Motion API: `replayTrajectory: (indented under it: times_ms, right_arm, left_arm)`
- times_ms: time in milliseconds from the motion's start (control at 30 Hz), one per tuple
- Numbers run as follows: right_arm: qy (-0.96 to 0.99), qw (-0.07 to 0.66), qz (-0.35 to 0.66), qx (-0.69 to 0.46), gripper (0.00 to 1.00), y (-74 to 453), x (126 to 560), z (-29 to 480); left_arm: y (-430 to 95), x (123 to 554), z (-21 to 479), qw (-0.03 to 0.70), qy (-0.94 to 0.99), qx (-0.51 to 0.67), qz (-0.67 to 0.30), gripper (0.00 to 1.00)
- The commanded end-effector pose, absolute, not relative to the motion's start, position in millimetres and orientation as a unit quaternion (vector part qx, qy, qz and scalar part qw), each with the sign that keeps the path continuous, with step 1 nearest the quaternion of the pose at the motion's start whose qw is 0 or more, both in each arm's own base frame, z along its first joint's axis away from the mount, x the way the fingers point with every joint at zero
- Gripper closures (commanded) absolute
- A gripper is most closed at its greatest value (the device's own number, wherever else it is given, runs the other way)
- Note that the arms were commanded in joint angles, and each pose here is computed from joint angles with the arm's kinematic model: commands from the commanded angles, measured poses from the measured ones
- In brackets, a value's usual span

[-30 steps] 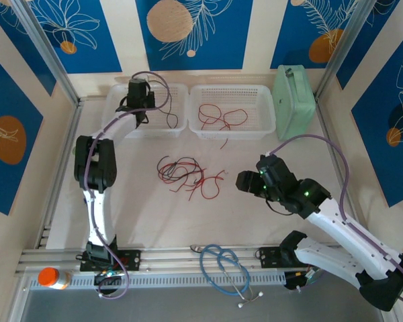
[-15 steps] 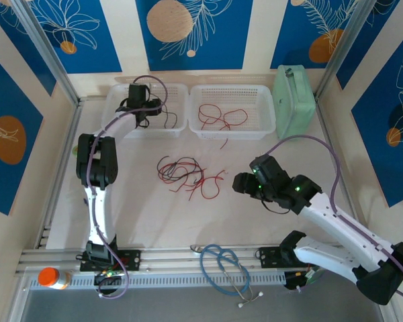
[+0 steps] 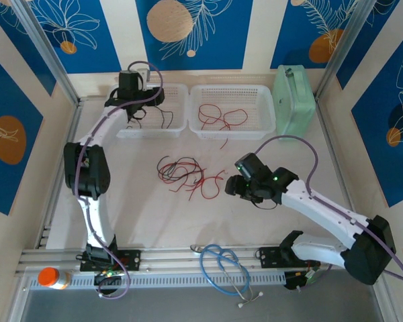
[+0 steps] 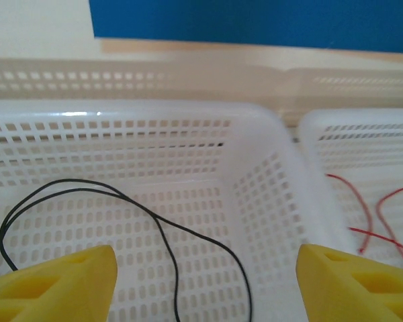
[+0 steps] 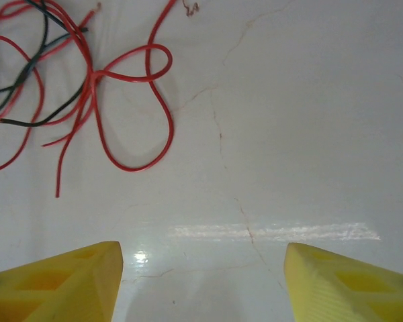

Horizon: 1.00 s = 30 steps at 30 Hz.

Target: Untangle the cables

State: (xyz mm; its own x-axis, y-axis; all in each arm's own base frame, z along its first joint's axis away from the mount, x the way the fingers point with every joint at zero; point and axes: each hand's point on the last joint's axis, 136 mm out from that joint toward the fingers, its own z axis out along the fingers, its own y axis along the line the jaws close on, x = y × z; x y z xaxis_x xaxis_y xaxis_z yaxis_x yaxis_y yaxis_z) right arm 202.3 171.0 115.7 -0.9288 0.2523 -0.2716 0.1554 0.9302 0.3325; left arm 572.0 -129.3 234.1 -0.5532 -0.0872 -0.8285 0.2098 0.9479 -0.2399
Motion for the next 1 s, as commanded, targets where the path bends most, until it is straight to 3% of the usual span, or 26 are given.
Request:
replayTrajectory:
  times_ms: [0, 233, 533, 967]
  right_arm:
    - [0.970, 0.146, 0.161, 0.106, 0.36, 182, 207, 115]
    - [0.980, 0.134, 0.137, 0.061, 0.40, 206, 236, 101]
    - [0.983, 0.138, 0.119, -0.028, 0.44, 231, 266, 88]
    - [0.975, 0.128, 0.030, -0.182, 0.53, 227, 289, 58]
  left_arm:
    - [-136, 534, 249, 0.444, 0.874, 0.037, -0.194, 0.30]
    - [-150, 454, 223, 0.380, 0.897, 0.025, -0.223, 0.30]
    - [-170, 352, 167, 0.292, 0.935, 0.064, -0.189, 0.30]
    - [-169, 306, 145, 0.267, 0.942, 0.050, -0.198, 0.30]
